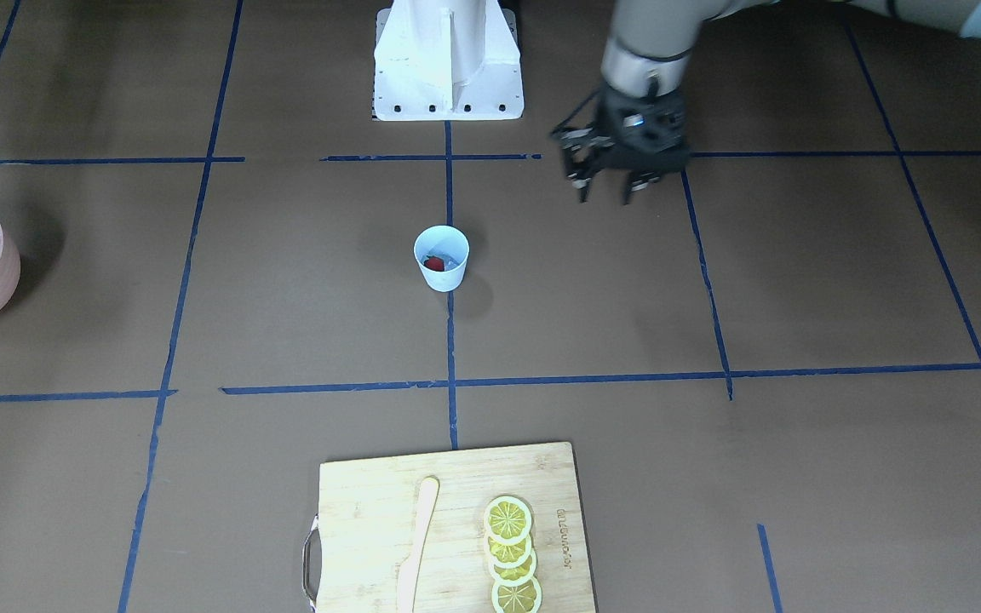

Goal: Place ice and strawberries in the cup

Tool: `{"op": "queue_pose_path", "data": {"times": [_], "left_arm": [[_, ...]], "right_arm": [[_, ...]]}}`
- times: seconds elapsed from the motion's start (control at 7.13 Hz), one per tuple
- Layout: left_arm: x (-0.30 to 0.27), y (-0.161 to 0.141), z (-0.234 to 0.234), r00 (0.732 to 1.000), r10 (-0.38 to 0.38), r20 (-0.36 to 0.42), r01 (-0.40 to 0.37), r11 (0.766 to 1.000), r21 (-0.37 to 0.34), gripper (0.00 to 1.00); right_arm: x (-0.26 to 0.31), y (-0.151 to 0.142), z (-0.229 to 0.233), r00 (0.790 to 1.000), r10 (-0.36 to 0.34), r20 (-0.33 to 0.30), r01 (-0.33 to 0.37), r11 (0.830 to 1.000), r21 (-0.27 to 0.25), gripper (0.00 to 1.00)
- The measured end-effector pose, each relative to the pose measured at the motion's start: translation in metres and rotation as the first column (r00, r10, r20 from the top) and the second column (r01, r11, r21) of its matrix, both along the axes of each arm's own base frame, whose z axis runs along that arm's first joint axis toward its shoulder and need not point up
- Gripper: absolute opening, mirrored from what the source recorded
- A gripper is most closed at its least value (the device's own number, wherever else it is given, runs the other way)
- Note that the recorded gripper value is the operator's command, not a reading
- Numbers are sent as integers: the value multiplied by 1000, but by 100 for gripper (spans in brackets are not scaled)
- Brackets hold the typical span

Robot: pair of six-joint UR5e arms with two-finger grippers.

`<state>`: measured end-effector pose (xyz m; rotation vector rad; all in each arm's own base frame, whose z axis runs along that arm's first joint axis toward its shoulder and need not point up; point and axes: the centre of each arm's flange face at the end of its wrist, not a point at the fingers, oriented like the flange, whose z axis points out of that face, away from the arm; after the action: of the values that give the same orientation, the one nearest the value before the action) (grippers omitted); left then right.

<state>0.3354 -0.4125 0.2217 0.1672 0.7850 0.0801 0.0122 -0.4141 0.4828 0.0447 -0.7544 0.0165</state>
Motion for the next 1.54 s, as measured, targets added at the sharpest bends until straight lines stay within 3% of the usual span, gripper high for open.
{"op": "queue_pose_path", "data": {"times": [0.42, 0.56, 0.84, 1.12, 1.26, 1.54], "left_arm": [[-228, -23, 130, 977, 200, 71, -206, 975, 83, 67], [-299, -37, 182, 962, 250, 111, -261, 960, 99, 75], [-417, -67, 318, 941, 324, 97, -328, 944, 29, 75], [-461, -74, 415, 955, 292, -45, -295, 953, -76, 75], [-462, -73, 427, 966, 246, -80, -254, 959, -126, 75], [-458, -70, 435, 987, 143, -77, -156, 966, -205, 75]], "right_arm": [[27, -7, 49, 998, -65, -16, 65, 998, 22, 100], [38, -6, 62, 998, -67, -18, 67, 998, 19, 100], [54, -1, 84, 996, -82, -20, 82, 996, 19, 100], [76, 9, 121, 993, -115, -17, 115, 993, 19, 100], [81, 15, 136, 992, -122, -13, 123, 992, 6, 100], [82, 25, 157, 992, -128, -5, 128, 991, -24, 100]]}}
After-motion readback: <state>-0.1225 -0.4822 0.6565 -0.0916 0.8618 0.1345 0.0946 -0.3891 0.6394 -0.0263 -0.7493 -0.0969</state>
